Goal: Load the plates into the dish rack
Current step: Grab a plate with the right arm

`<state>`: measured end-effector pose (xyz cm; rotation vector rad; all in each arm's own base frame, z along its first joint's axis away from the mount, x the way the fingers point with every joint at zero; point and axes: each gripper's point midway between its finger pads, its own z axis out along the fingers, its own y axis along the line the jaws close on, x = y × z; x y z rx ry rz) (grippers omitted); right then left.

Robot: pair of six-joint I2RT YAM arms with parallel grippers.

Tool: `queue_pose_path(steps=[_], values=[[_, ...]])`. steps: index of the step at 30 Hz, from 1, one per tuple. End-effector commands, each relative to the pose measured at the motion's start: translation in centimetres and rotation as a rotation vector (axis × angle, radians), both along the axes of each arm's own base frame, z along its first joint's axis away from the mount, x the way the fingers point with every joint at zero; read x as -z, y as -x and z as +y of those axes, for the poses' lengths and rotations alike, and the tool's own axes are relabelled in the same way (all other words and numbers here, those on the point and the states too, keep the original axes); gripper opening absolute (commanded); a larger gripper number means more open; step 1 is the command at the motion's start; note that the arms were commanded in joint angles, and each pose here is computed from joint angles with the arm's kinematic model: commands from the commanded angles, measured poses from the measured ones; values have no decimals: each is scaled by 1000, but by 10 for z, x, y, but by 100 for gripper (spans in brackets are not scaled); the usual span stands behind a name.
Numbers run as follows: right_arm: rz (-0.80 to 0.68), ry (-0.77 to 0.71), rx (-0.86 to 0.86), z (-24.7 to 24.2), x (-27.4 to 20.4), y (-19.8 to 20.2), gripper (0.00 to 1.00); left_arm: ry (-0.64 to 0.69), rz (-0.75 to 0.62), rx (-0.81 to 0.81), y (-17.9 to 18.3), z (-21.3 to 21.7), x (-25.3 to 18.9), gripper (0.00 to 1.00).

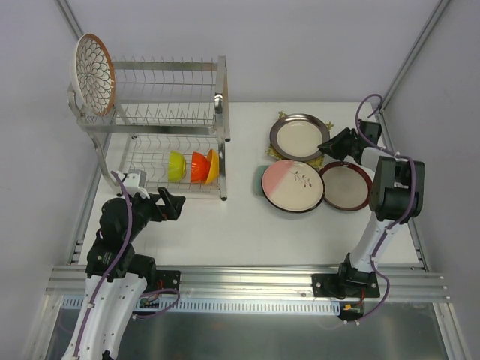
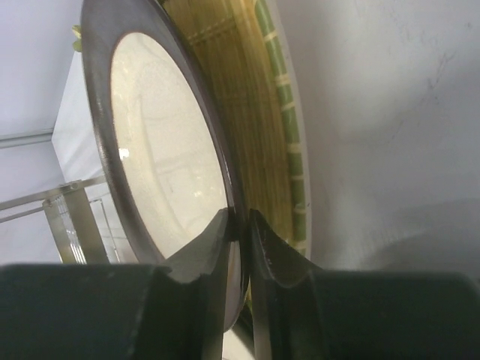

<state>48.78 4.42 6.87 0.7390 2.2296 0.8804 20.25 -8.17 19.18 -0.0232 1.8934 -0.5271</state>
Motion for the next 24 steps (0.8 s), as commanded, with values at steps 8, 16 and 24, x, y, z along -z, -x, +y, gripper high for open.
queue_pose_path(steps=[8,16,24], values=[[-230,-53,-12,13,-118,13,1,169,-4,126,8,-32,-46,99],[-287,-52,-5,16,-164,47,1,270,7,155,12,-42,-76,99],[-239,-49,-14,25,-175,107,0,363,66,180,14,-53,-90,99]])
